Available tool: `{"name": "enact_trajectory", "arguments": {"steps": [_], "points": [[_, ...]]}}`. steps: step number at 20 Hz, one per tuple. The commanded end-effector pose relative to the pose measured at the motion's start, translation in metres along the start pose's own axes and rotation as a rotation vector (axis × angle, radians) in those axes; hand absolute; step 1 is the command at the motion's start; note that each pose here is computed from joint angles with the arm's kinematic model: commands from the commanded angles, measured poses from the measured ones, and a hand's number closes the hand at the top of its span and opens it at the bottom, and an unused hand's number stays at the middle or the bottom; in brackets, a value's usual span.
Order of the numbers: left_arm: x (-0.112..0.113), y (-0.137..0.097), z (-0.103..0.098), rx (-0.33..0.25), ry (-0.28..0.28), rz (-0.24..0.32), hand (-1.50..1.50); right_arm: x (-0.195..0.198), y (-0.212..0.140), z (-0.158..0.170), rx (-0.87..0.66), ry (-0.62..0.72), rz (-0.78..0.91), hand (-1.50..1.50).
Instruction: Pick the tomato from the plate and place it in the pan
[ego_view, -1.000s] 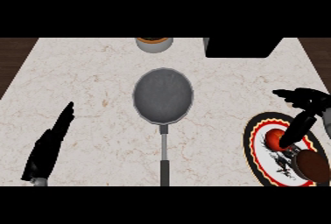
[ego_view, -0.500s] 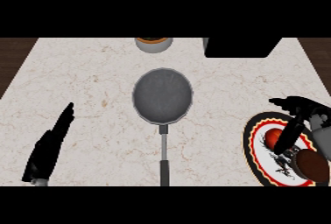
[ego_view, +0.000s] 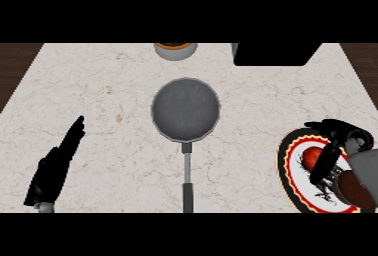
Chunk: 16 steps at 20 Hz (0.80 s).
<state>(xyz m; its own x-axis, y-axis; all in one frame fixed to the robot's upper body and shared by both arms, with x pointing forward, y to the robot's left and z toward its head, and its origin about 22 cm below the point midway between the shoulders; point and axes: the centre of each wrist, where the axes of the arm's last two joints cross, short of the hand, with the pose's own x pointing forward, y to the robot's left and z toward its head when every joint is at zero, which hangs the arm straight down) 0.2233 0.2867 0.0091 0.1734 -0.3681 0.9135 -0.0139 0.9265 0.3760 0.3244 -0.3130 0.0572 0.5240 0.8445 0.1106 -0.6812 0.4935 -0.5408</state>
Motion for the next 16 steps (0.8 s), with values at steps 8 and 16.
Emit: {"name": "enact_trajectory", "arguments": {"steps": [8, 16], "points": [[-0.005, -0.009, -0.014, -0.001, -0.002, -0.006, 0.0, -0.008, 0.003, -0.014, 0.002, 0.046, 0.009, -1.5], [-0.005, 0.008, 0.0, 0.008, 0.007, -0.014, 0.0, -0.017, 0.034, -0.028, -0.038, -0.034, -0.05, 1.5]]}}
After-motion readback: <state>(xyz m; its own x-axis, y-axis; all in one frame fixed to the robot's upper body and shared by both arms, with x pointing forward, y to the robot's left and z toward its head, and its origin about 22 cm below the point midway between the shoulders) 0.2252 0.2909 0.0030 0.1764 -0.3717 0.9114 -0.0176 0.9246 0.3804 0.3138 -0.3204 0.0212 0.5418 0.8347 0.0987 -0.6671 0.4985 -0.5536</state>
